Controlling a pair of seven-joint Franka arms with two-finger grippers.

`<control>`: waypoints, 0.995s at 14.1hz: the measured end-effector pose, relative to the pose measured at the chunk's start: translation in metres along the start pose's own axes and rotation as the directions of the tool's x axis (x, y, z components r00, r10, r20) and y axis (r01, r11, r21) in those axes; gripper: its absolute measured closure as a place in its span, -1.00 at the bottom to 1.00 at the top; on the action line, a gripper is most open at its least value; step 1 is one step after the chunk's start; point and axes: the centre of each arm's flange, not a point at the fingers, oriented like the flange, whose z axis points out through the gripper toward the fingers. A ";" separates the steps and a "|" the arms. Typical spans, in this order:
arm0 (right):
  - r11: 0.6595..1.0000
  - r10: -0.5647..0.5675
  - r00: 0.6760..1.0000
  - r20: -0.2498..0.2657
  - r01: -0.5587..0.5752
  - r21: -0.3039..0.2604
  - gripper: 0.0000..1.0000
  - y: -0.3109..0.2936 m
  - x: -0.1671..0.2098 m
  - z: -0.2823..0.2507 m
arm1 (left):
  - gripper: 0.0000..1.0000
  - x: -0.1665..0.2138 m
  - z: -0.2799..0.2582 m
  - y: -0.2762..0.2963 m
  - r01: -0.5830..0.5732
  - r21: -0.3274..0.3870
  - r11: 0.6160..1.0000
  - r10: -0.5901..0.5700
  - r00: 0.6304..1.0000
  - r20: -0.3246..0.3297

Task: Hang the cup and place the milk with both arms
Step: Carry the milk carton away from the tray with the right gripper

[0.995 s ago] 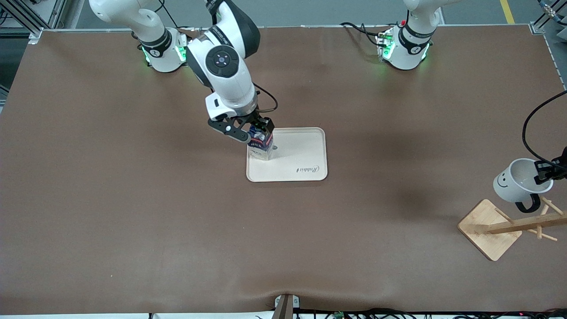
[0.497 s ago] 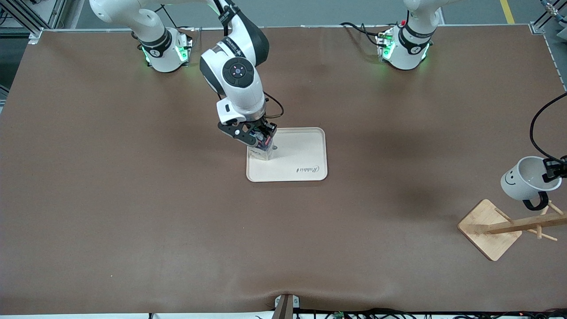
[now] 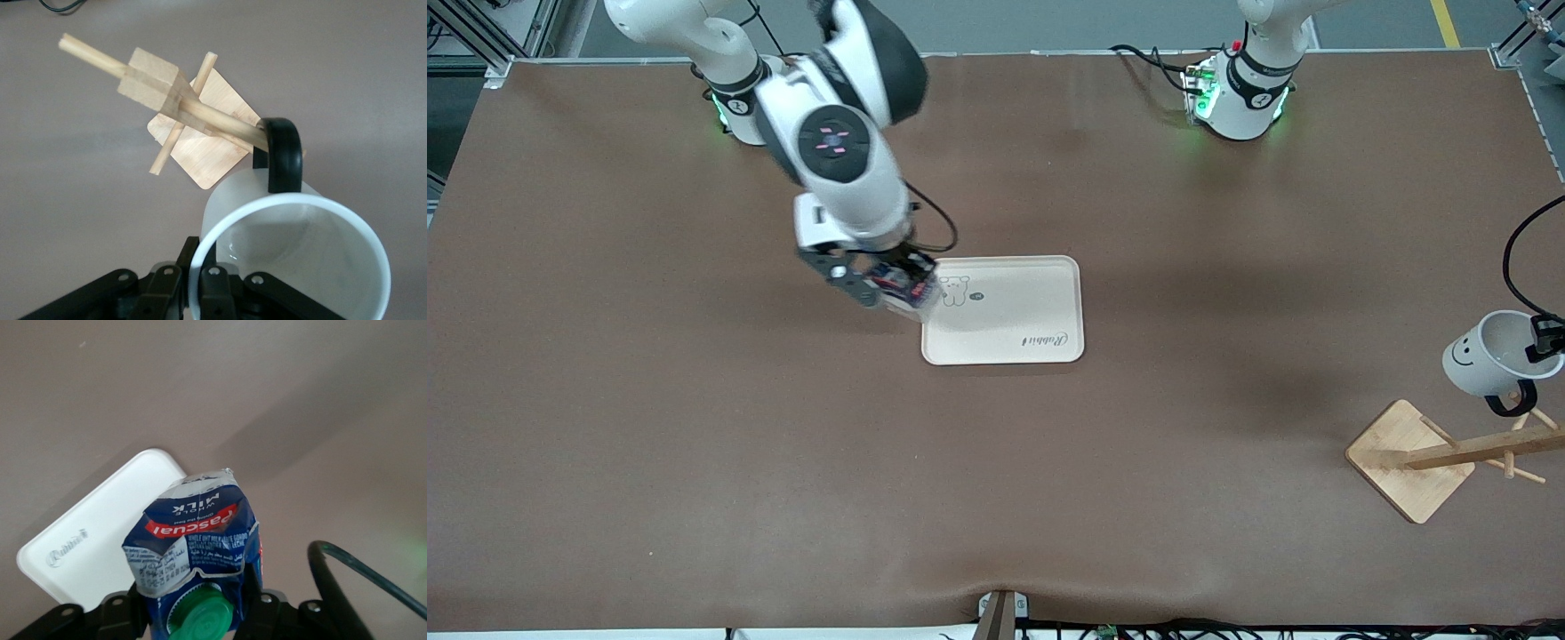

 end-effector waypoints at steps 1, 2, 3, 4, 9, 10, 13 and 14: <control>0.999 -0.040 0.999 0.022 0.040 -0.018 -0.04 0.021 0.026 -0.014 | 0.89 0.000 0.002 -0.003 0.001 -0.007 1.000 -0.001 1.000 -0.002; 0.997 -0.076 0.996 0.043 0.077 -0.026 -0.04 0.044 0.054 -0.024 | 0.89 0.001 0.003 -0.005 0.004 -0.012 1.000 -0.004 1.000 -0.003; 0.995 -0.093 0.994 0.061 0.095 -0.024 -0.04 0.071 0.088 -0.030 | 0.88 0.002 0.004 -0.005 0.005 -0.014 1.000 -0.005 1.000 -0.005; 0.995 -0.100 0.992 0.076 0.102 -0.020 -0.04 0.099 0.122 -0.034 | 0.78 0.003 0.003 -0.005 0.003 -0.015 1.000 -0.003 1.000 -0.007; 0.961 -0.273 0.950 0.151 0.264 0.077 -0.04 0.284 0.286 0.003 | -0.19 0.011 -0.011 0.005 -0.014 -0.013 1.000 0.014 0.999 -0.031; 0.955 -0.292 0.945 0.150 0.280 0.094 -0.04 0.313 0.304 0.019 | -0.42 0.012 -0.012 0.007 -0.019 -0.017 1.000 0.018 0.999 -0.028; 0.948 -0.315 0.945 0.085 0.309 0.082 -0.04 0.346 0.317 0.064 | -0.98 0.013 -0.013 0.022 -0.012 -0.034 0.999 0.012 1.000 -0.005; 0.944 -0.324 0.945 0.055 0.319 0.079 -0.04 0.344 0.310 0.075 | -1.00 0.014 -0.016 0.030 0.009 -0.042 0.999 -0.008 1.000 0.007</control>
